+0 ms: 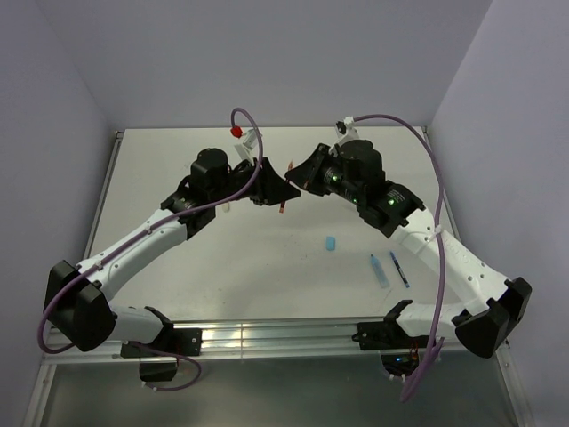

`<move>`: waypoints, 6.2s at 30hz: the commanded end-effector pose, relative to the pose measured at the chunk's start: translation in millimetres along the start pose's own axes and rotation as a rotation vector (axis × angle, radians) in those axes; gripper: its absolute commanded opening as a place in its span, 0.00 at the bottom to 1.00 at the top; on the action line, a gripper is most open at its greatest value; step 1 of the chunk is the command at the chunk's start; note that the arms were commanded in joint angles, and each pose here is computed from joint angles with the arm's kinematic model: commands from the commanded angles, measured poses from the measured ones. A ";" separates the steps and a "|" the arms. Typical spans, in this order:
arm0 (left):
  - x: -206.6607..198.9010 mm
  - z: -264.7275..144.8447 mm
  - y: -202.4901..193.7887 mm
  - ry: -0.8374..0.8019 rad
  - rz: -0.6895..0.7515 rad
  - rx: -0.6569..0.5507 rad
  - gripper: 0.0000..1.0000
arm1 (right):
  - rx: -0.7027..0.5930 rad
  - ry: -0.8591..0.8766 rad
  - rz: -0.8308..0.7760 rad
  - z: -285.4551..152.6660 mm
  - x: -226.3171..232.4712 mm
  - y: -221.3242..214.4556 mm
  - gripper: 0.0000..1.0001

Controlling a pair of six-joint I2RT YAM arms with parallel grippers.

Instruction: Insert the pens into the pen caps

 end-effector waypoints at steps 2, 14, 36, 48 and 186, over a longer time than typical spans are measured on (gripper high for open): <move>-19.6 -1.1 14.7 -0.050 0.052 -0.042 0.49 | -0.074 0.057 -0.001 -3.6 22.4 17.6 0.00; -11.8 -8.7 10.2 0.068 0.050 -0.001 0.00 | -0.102 -0.071 -0.078 -8.4 9.0 22.9 0.40; 0.5 -63.0 -15.1 0.184 0.174 0.067 0.00 | 0.186 -0.682 -0.270 11.7 -219.6 20.6 0.48; 13.6 -70.1 -20.4 0.205 0.165 0.054 0.00 | 0.253 -1.057 -0.098 -7.7 -310.0 5.5 0.46; -47.6 18.5 -5.3 -0.413 0.072 0.025 0.00 | -0.293 0.483 -0.056 -42.3 -20.1 62.3 0.00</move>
Point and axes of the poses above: each gripper's point midway between its finger pads, its own z axis out along the fingers, its own x axis along the line the jaws close on, y = z × x, the point moved 7 cm from there along -z, back along the fingers, and after that the axes turned 5 degrees about -z, right-handed, at the moved point
